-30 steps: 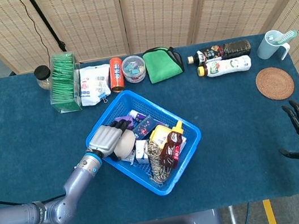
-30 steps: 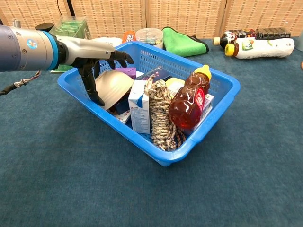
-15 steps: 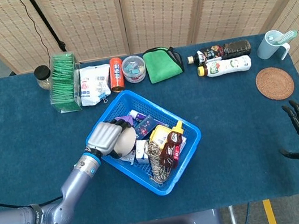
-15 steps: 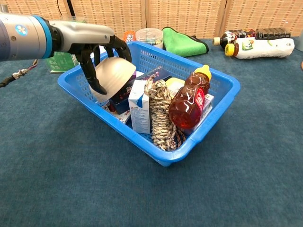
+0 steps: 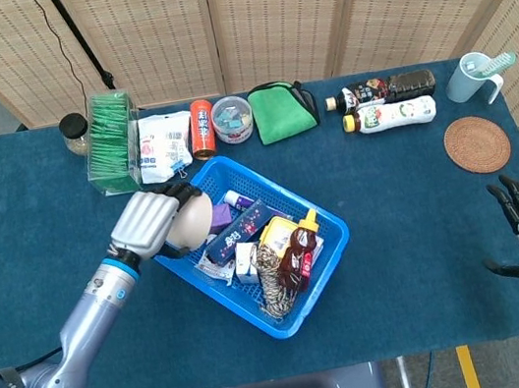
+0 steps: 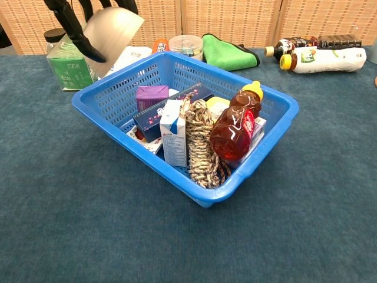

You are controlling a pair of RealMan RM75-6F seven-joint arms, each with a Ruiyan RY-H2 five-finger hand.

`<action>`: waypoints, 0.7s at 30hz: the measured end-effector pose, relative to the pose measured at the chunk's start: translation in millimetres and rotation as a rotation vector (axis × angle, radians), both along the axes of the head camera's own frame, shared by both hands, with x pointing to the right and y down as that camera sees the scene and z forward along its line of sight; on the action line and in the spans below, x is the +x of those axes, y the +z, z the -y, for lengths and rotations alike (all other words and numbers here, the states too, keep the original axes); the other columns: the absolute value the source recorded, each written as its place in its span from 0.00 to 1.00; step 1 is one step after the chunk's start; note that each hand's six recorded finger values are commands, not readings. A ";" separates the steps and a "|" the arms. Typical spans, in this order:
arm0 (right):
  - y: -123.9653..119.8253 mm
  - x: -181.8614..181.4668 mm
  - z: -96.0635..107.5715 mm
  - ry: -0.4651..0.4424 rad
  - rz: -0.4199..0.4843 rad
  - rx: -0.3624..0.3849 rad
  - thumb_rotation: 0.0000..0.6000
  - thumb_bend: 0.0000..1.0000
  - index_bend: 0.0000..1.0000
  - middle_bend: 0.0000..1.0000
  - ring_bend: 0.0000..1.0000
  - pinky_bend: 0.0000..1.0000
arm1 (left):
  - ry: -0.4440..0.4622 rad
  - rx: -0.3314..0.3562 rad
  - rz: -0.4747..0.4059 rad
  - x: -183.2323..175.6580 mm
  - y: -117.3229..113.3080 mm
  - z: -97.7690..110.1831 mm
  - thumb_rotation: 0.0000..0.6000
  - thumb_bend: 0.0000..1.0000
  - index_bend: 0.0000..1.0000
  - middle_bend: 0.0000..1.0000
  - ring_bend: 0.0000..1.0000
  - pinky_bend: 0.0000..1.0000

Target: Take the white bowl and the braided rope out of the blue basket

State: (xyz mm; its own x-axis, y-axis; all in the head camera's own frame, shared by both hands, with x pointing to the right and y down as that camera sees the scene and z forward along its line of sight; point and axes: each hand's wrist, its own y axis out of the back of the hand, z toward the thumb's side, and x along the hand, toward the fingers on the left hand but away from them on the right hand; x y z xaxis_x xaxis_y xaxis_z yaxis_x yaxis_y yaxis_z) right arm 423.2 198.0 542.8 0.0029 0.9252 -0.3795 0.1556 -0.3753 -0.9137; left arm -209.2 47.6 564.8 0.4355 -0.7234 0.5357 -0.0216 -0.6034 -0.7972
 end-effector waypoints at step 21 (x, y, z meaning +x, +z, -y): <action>9.4 -10.5 -6.4 -0.031 -0.013 -0.035 1.00 0.00 0.00 0.00 0.00 0.00 | -0.220 -0.135 0.279 -151.6 83.0 10.8 1.00 0.24 0.25 0.28 0.26 0.41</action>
